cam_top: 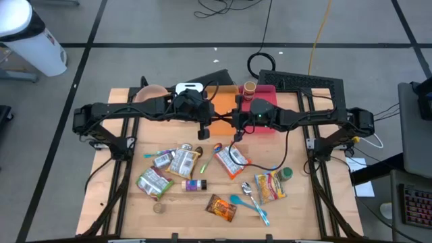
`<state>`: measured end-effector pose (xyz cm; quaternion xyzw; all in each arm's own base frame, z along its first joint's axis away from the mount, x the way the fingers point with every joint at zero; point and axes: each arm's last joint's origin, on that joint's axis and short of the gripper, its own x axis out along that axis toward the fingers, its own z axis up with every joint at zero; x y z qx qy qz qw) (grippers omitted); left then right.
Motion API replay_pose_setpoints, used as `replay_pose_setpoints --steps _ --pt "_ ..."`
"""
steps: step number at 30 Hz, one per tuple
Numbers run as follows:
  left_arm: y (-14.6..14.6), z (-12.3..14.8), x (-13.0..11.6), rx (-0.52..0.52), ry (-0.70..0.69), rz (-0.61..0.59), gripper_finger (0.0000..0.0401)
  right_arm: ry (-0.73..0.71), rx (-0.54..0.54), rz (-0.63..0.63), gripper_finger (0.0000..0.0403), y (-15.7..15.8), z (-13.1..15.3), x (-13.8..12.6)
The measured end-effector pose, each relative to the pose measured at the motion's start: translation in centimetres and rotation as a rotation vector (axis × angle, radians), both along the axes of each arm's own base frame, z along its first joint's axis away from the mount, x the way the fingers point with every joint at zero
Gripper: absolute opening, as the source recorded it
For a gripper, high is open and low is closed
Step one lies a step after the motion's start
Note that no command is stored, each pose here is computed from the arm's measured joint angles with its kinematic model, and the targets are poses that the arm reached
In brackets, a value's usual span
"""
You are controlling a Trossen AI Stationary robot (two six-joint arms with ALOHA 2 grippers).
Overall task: Pick & Place Food Item
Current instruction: Put the middle purple blue spoon into the white bin
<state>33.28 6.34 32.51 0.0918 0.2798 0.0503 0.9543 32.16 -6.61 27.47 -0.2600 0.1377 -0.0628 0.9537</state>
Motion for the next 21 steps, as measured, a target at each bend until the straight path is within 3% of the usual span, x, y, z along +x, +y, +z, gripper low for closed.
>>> replay_pose_setpoints --steps 5,11,21 --pt "0.33 0.00 -0.07 -0.001 0.000 0.009 0.0008 -0.001 0.003 0.000 0.0000 0.01 -0.01 0.00" --pt "0.45 -0.06 -0.02 -0.008 -0.001 0.009 0.0028 -0.006 0.012 -0.003 0.0000 -0.01 0.01 0.00" --pt "0.57 -0.92 0.54 0.019 0.031 -0.013 0.0006 0.007 0.016 -0.004 0.0000 -0.01 -0.21 -0.01"
